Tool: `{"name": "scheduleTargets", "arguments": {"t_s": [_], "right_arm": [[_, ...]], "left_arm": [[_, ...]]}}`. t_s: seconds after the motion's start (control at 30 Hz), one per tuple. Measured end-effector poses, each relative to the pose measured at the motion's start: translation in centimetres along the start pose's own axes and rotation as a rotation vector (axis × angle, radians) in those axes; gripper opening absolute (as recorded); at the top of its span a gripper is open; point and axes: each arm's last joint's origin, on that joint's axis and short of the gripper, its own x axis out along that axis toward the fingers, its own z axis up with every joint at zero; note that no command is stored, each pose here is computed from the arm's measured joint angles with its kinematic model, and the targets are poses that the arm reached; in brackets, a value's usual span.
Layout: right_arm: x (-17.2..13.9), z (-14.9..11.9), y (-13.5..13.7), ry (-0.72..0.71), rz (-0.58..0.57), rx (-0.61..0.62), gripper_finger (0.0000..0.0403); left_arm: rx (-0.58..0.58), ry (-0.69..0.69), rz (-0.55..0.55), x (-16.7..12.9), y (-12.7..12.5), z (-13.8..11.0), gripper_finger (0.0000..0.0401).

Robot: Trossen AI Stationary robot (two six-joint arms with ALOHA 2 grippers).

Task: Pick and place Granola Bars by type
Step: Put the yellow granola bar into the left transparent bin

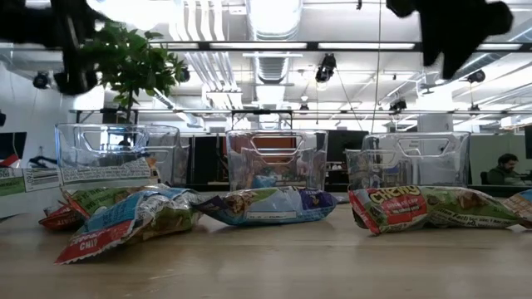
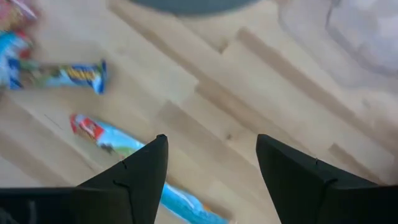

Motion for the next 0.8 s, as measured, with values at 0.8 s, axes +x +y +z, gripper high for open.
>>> {"name": "scheduleTargets", "arguments": {"t_s": [0.8], "right_arm": [[3.4,-1.6,-1.1,0.092,-0.051,-0.203,0.0228]], "left_arm": [[1.192,1.022,-0.03,8.7,-8.4,-10.0,0.0161]]}}
